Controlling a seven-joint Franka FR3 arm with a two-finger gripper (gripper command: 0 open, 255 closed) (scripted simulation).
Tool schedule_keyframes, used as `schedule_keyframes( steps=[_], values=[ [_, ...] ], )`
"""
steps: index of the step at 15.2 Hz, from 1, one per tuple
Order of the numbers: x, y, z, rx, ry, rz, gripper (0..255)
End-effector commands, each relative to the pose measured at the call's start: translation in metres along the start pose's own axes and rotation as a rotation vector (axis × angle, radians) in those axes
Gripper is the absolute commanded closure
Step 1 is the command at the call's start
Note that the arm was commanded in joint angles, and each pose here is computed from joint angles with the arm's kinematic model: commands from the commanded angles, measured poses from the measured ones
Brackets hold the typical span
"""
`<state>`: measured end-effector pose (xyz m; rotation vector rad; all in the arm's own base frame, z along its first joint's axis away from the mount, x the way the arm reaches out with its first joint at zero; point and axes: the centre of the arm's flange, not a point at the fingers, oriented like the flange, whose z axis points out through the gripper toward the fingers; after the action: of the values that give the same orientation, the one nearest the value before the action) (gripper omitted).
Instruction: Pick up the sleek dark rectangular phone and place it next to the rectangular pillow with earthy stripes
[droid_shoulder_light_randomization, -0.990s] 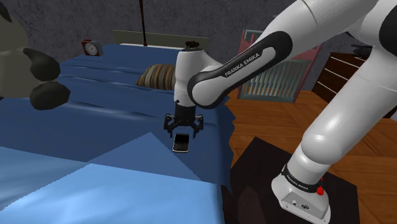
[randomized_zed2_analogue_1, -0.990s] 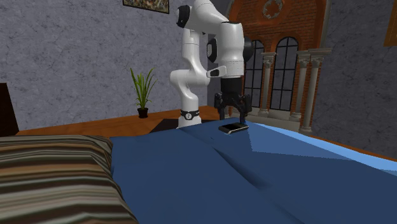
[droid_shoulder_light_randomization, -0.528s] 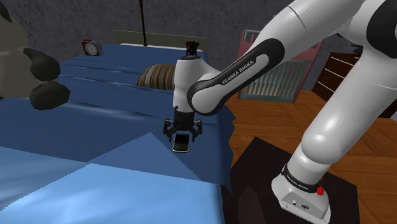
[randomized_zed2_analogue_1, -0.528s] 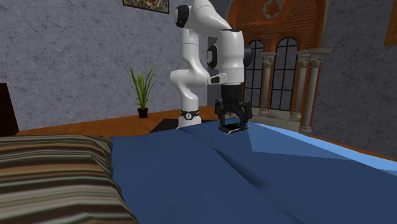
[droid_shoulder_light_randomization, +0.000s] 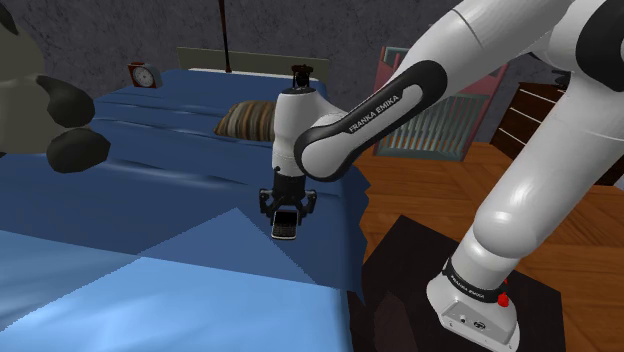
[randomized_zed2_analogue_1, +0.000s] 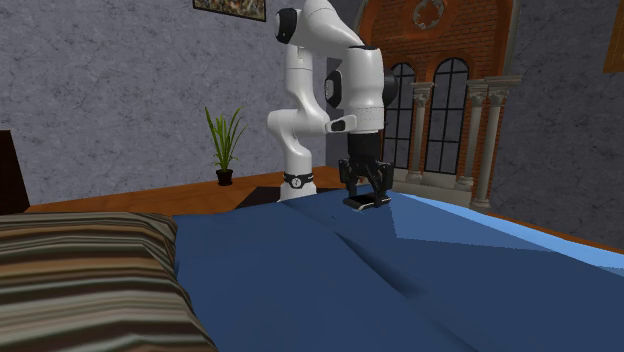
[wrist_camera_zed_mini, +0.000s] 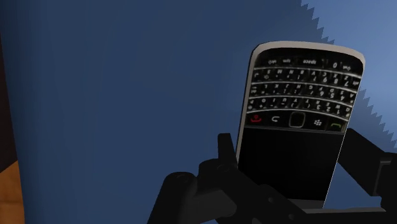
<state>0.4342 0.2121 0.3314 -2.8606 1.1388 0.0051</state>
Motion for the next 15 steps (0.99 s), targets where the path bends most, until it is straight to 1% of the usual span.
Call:
schedule_keyframes(
  steps=[1, 6, 15],
  values=[
    [0.0, 0.0, 0.001, 0.001, -0.001, -0.001, 255],
    [0.0, 0.0, 0.001, 0.001, -0.001, -0.001, 255],
    [-0.001, -0.003, -0.047, 0.001, -0.001, -0.001, 255]
  ],
)
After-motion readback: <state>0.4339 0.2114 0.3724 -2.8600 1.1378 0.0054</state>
